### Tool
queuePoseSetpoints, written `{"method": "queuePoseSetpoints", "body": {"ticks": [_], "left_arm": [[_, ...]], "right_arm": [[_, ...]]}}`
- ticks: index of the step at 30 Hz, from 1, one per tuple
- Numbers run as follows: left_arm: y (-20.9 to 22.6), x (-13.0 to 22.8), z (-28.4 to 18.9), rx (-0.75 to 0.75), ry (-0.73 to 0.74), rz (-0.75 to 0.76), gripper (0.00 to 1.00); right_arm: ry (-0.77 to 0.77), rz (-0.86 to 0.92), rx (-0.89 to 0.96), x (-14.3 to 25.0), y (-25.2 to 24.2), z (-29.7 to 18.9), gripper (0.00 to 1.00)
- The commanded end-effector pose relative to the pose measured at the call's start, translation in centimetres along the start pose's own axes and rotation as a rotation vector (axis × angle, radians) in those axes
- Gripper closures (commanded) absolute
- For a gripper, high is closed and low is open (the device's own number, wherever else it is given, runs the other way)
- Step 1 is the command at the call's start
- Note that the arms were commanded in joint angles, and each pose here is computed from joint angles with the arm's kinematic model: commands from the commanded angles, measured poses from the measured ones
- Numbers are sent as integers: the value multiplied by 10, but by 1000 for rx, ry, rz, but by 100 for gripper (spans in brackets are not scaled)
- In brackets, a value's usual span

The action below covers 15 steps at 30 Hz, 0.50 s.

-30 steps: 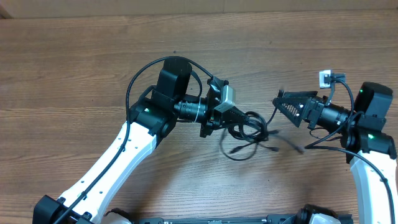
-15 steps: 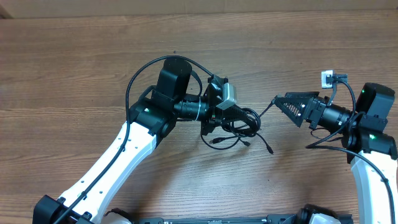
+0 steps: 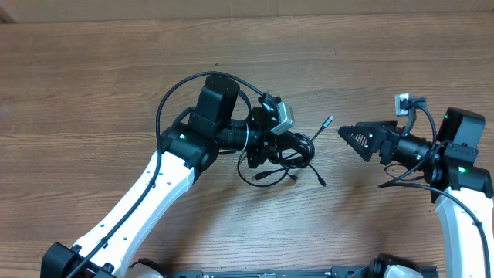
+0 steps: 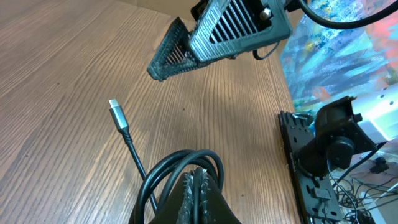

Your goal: Untangle cables

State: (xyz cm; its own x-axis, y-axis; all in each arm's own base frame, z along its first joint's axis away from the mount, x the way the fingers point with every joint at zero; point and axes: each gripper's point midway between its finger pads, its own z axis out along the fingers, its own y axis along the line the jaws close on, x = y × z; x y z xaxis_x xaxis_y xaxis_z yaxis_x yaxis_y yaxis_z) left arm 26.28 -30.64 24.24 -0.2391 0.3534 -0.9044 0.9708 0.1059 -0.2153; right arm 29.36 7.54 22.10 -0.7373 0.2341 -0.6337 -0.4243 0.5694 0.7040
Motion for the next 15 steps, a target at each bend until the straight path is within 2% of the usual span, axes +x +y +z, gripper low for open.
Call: {"method": "queuePoseSetpoints", "body": {"ticks": [1,7,15], "left_arm": [[-3,-15,-8,-14,-28,48,96],[-3,-14,-8,-14,-25,44,96],[-3,-15,-8,-13,-28,-17,96]], "right_arm": [[-9,-37,41,-4,-2,-4,0],[65,-197,6,19,5,0,2],[87,-364,-230,34,50,9,4]]}}
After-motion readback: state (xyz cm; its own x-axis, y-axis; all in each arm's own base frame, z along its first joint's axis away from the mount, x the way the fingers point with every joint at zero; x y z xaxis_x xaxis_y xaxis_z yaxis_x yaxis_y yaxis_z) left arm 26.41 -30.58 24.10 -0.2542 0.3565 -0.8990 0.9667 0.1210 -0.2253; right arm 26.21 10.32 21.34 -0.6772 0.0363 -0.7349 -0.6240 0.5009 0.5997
